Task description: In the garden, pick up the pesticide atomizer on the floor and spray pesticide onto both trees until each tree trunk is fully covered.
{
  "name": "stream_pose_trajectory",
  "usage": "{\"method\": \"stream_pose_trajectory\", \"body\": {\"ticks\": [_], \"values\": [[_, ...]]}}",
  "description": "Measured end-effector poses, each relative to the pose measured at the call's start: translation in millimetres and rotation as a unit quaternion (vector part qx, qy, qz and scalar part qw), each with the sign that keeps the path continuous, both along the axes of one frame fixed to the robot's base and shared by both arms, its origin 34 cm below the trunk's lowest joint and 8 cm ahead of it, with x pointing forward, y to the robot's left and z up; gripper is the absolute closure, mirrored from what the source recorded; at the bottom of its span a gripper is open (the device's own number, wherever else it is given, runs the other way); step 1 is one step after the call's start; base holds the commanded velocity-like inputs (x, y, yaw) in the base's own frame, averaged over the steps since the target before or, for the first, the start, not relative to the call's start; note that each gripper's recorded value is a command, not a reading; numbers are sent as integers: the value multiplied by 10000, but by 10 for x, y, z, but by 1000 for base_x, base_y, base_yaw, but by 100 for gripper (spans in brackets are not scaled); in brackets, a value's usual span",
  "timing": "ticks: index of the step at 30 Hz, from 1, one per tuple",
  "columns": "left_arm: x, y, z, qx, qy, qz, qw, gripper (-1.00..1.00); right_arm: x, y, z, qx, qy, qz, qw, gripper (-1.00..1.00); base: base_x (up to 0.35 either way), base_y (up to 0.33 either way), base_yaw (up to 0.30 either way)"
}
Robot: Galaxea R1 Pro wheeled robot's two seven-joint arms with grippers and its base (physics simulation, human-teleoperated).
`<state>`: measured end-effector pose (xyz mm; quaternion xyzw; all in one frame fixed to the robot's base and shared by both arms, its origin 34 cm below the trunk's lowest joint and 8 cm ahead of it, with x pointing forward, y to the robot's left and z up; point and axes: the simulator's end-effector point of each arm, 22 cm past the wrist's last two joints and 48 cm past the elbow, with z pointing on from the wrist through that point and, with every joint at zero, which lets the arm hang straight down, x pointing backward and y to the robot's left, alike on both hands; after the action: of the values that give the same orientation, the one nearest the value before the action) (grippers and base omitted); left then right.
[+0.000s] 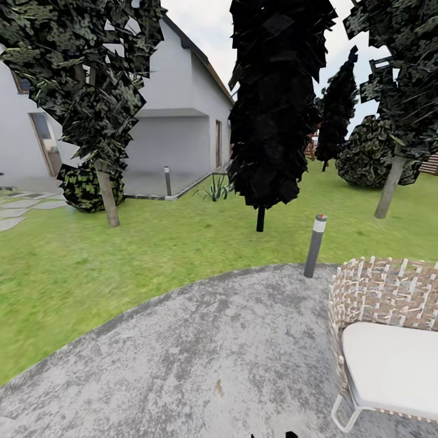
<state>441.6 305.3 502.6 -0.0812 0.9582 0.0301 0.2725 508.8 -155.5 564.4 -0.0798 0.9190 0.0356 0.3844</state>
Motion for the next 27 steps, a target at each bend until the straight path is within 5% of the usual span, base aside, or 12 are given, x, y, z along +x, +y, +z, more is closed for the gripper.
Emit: {"method": "stream_pose_trajectory", "body": {"ticks": [5,27], "values": [[-87,157,-30,-97,31,516,9986,-100,-14,-25,-23,-18,21,-5,10000,-100,291,150,179],[-201,144,-122,-132,190,569,9981,-100,-78,-36,-114,-33,129,-3,9999,-100,260,219,183]]}}
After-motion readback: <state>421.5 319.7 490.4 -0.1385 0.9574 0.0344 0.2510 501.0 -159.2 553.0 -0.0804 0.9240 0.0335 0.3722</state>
